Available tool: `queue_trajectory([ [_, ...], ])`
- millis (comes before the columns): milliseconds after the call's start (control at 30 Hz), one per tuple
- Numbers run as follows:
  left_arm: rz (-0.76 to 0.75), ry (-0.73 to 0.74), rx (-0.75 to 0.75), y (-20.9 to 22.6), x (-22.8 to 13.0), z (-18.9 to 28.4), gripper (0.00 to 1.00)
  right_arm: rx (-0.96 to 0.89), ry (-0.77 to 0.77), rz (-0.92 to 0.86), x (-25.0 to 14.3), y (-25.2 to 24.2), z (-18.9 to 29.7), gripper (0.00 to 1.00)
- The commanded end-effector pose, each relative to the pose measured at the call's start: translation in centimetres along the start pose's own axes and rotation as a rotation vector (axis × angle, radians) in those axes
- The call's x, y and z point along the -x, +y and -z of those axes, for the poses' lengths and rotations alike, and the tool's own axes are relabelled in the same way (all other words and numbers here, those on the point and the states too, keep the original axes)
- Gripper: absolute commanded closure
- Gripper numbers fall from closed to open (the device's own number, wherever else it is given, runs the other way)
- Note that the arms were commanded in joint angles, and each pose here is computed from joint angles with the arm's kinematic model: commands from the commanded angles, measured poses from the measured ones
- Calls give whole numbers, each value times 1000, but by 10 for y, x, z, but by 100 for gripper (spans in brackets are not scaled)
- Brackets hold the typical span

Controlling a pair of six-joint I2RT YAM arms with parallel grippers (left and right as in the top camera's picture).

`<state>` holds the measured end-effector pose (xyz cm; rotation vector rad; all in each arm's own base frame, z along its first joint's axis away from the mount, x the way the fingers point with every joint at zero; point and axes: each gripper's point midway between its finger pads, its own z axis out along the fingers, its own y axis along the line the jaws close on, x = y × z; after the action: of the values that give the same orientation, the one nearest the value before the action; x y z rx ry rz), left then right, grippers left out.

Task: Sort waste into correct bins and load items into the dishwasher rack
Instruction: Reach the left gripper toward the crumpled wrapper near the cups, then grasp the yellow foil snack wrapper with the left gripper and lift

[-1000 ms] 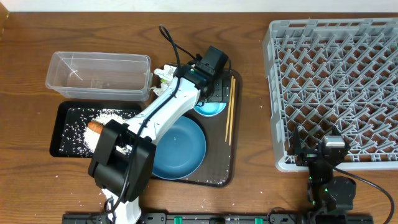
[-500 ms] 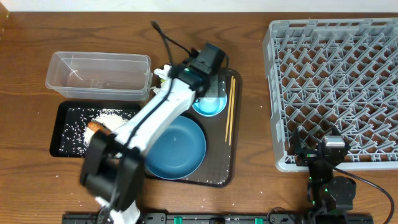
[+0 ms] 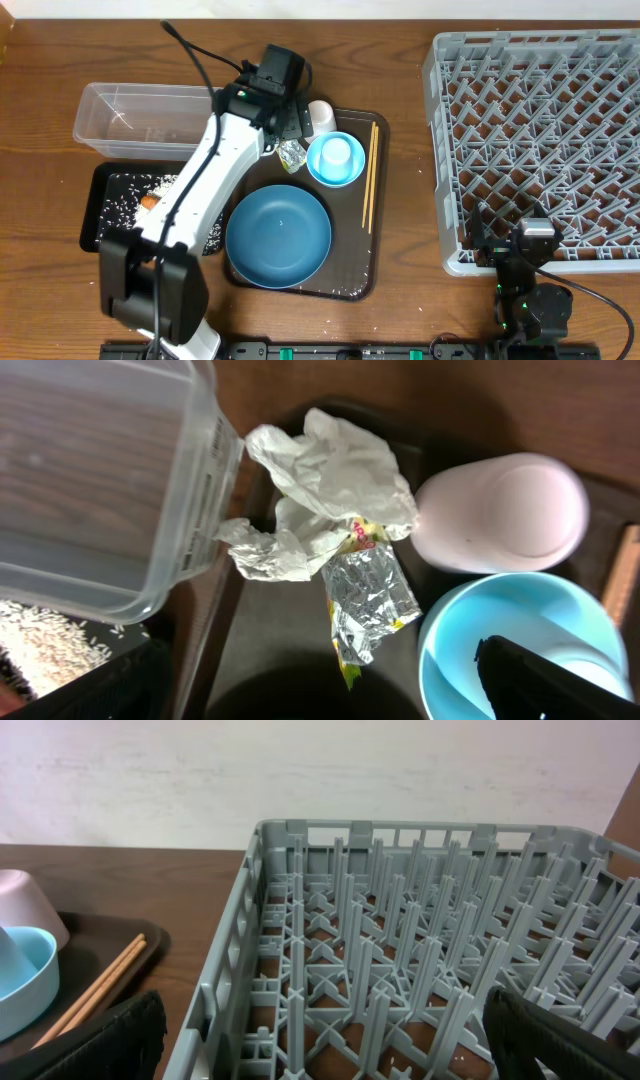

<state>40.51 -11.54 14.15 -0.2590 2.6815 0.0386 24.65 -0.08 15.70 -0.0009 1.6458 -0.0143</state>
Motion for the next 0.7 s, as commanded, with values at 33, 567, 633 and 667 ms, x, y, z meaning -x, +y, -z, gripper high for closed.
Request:
queue_trajectory([
  [33,-7,29,16,-1,-5,-16,5,-2,2,7,-1,-1,0,1],
  [567,-15,180,51,-6,-38,-72,27,-2,2,7,-1,-1,0,1],
  [633,-6,191,40,-8,-40,-73,30,-2,2,7,-1,-1,0,1],
  [667,1,201,34,-9,-42,-73,31,-3,2,7,-1,-1,0,1],
])
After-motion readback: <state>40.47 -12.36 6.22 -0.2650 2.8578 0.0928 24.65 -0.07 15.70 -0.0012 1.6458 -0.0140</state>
